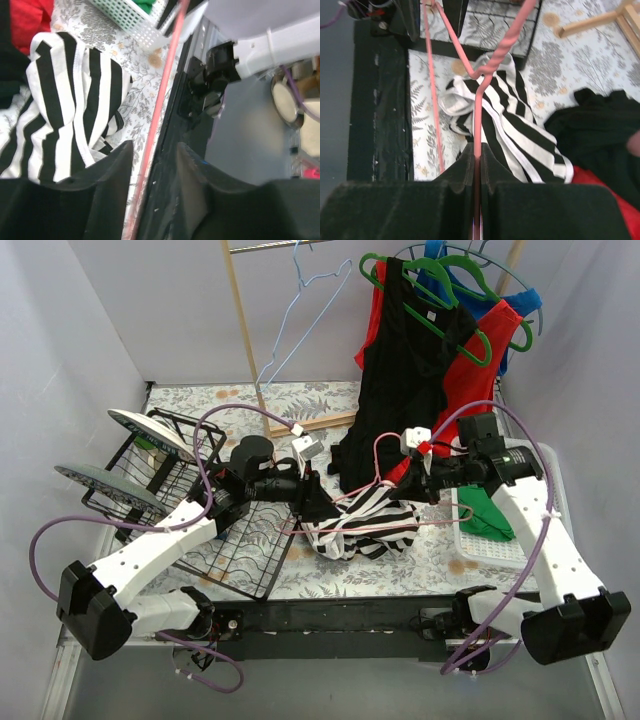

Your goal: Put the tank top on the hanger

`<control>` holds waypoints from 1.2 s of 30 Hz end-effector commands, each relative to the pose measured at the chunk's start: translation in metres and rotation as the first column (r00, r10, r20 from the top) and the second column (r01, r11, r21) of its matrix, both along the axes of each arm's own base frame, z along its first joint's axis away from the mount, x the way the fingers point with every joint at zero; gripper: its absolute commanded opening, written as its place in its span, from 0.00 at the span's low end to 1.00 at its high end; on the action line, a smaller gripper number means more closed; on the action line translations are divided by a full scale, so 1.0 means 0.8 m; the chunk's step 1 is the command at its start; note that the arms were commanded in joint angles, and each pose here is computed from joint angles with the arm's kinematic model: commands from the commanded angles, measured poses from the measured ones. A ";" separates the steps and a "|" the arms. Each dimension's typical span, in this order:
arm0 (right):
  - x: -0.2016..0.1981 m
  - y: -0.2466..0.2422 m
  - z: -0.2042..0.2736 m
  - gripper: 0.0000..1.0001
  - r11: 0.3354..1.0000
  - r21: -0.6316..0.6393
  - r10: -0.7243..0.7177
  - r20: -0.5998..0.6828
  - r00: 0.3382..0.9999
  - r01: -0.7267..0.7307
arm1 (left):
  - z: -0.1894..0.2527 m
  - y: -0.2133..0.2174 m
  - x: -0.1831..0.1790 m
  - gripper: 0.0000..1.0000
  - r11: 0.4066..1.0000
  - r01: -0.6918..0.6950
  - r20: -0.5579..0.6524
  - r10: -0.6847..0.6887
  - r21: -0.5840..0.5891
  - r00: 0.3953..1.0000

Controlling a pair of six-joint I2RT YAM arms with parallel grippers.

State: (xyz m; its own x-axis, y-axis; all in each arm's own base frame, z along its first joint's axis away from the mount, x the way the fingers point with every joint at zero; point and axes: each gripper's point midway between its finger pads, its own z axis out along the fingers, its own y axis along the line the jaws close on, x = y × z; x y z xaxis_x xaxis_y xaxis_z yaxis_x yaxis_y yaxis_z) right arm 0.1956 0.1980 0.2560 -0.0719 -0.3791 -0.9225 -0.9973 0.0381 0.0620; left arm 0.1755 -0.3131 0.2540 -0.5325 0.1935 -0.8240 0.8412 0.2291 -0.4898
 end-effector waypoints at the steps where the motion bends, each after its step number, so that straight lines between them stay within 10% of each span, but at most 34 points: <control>1: 0.015 -0.035 0.012 0.01 0.980 -0.107 -0.149 0.157 0.976 0.167 | 0.009 0.010 0.018 0.51 0.993 -0.118 0.052 0.119 -0.017 0.992; 5: 0.032 -0.076 0.028 0.01 0.924 -0.168 -0.288 0.288 0.913 0.344 | -0.013 0.022 0.019 0.63 0.982 -0.184 0.012 0.183 0.032 0.983; 17: 0.004 -0.125 0.015 0.01 0.853 -0.208 -0.401 0.327 0.856 0.479 | -0.134 0.060 0.007 0.60 0.889 -0.334 -0.203 0.406 0.312 0.891; 36: -0.037 -0.136 -0.005 0.01 0.833 -0.247 -0.414 0.313 0.855 0.494 | -0.168 0.020 0.032 0.47 0.685 -0.517 0.066 0.569 0.514 0.819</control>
